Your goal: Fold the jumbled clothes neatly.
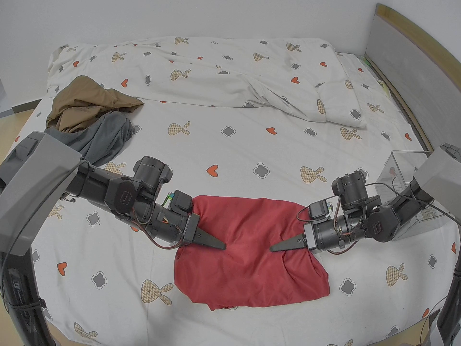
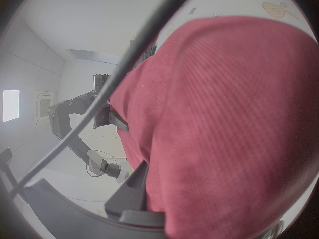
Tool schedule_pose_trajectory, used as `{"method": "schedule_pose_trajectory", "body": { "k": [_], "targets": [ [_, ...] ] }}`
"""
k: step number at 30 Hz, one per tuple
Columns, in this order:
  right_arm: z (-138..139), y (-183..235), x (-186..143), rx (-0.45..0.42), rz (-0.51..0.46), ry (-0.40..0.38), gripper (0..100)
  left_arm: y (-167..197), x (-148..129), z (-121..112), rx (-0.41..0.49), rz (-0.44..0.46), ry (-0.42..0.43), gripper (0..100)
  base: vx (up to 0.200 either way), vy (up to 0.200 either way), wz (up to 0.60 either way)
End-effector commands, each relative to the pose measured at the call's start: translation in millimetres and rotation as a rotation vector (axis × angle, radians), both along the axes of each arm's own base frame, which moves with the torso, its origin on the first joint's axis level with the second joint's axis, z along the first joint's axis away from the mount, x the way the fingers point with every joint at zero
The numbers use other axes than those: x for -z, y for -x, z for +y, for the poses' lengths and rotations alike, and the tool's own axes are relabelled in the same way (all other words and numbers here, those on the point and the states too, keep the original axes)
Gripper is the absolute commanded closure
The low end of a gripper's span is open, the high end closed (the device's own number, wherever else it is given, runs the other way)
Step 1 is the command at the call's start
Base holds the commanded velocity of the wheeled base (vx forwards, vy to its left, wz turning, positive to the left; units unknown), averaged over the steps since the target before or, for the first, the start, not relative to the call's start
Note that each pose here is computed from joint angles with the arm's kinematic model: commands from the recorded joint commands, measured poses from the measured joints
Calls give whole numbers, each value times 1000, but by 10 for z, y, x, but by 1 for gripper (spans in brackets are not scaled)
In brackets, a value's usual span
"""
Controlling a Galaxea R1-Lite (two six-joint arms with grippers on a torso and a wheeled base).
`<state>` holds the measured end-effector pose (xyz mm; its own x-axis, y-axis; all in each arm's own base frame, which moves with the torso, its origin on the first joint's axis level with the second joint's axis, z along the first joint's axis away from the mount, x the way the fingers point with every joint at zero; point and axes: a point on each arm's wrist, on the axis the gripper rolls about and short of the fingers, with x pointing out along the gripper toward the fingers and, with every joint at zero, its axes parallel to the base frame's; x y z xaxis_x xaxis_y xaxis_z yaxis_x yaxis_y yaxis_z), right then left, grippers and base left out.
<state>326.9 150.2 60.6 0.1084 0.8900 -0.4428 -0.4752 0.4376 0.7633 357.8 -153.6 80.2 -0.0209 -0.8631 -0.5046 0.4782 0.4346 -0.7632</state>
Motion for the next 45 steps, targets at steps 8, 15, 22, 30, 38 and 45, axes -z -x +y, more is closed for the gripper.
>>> {"method": "schedule_pose_trajectory", "body": {
  "k": [8, 15, 22, 30, 38, 45],
  "targets": [
    [66, -406, 379, 19, 15, 8, 100, -407, 480, -78, -16, 33, -11, 100, 0, 0, 0],
    [-26, -476, 466, 45, 24, 12, 100, -455, 563, -11, -32, 42, -17, 100, 0, 0, 0],
    [-181, -496, 460, 77, 24, 11, 0, -455, 542, 93, -55, 44, -20, 0, 0, 0, 0],
    [-221, -444, 535, 67, 30, 22, 0, -368, 613, 154, -53, 68, -33, 0, 0, 0, 0],
    [-256, -387, 609, 32, -14, 45, 0, -308, 655, 225, -56, 56, -38, 0, 0, 0, 0],
    [-428, -381, 557, 69, -20, 46, 0, -302, 629, 421, -101, 61, -42, 0, 0, 0, 0]
  ]
}}
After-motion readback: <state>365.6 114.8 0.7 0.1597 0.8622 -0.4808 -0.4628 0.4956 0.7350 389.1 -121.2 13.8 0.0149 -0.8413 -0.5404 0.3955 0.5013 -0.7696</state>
